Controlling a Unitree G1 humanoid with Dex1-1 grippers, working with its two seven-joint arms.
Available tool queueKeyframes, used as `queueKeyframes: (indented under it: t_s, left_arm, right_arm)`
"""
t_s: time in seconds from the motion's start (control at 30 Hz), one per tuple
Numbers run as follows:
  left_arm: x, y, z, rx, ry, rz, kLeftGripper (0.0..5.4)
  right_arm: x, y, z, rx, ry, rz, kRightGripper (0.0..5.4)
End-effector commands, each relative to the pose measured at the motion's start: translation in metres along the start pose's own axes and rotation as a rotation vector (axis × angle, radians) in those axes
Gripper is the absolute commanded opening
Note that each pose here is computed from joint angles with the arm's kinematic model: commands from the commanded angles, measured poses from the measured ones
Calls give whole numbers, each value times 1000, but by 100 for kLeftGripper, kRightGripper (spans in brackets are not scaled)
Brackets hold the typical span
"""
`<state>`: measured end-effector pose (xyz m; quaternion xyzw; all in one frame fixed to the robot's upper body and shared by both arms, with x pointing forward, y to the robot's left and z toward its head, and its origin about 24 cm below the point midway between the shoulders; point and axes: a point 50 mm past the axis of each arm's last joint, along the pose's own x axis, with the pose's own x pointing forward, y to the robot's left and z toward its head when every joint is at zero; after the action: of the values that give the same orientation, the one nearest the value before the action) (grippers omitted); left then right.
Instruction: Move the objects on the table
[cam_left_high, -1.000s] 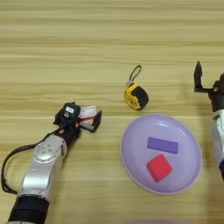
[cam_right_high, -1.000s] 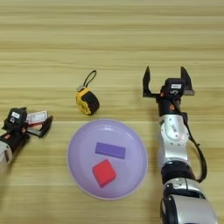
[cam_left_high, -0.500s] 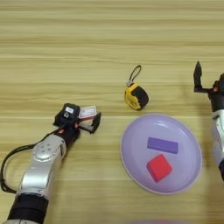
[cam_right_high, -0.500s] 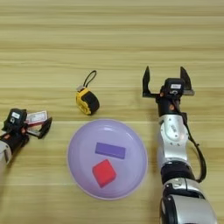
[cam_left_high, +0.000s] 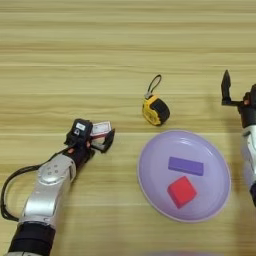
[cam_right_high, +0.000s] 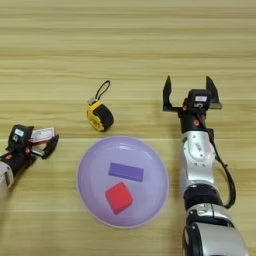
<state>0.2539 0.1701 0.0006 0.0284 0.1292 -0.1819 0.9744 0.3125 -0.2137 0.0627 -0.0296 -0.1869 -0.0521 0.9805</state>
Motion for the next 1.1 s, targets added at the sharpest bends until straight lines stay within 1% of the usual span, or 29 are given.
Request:
queueKeyframes:
  t_s: [0.03, 0.17, 0.3, 0.47, 0.53, 0.57, 0.87, 1.0, 1.07, 1.1]
  left_arm:
    - [-3, -2, -7, -5, 36, -16, 433]
    - [-4, -3, -5, 1, 22, -21, 433]
    - [-3, -4, 1, 9, -3, -32, 433]
    - [-3, -6, 16, 43, -72, -58, 433]
    - [-3, -7, 22, 66, -104, -73, 433]
    - [-3, -8, 24, 69, -117, -85, 433]
    - [-4, -23, 48, 123, -265, -247, 433]
    - [-3, -27, 59, 122, -308, -323, 433]
    - [-2, -28, 64, 140, -327, -372, 433]
    - [-1, -29, 65, 141, -332, -394, 433]
  right_arm:
    - [-2, -1, -1, 8, 9, -10, 540]
    - [-2, -1, -1, 8, 10, -10, 540]
    - [-2, 0, -2, 9, 10, -9, 540]
    - [-2, 1, -2, 10, 10, -8, 540]
    - [-2, 1, -2, 11, 11, -7, 540]
    - [-2, 1, -2, 10, 11, -6, 540]
    - [-1, 2, -2, 8, 12, -2, 540]
    - [-1, 3, -2, 8, 13, -1, 540]
    - [-1, 3, -3, 10, 13, -1, 540]
    - [-1, 4, -3, 11, 13, -1, 540]
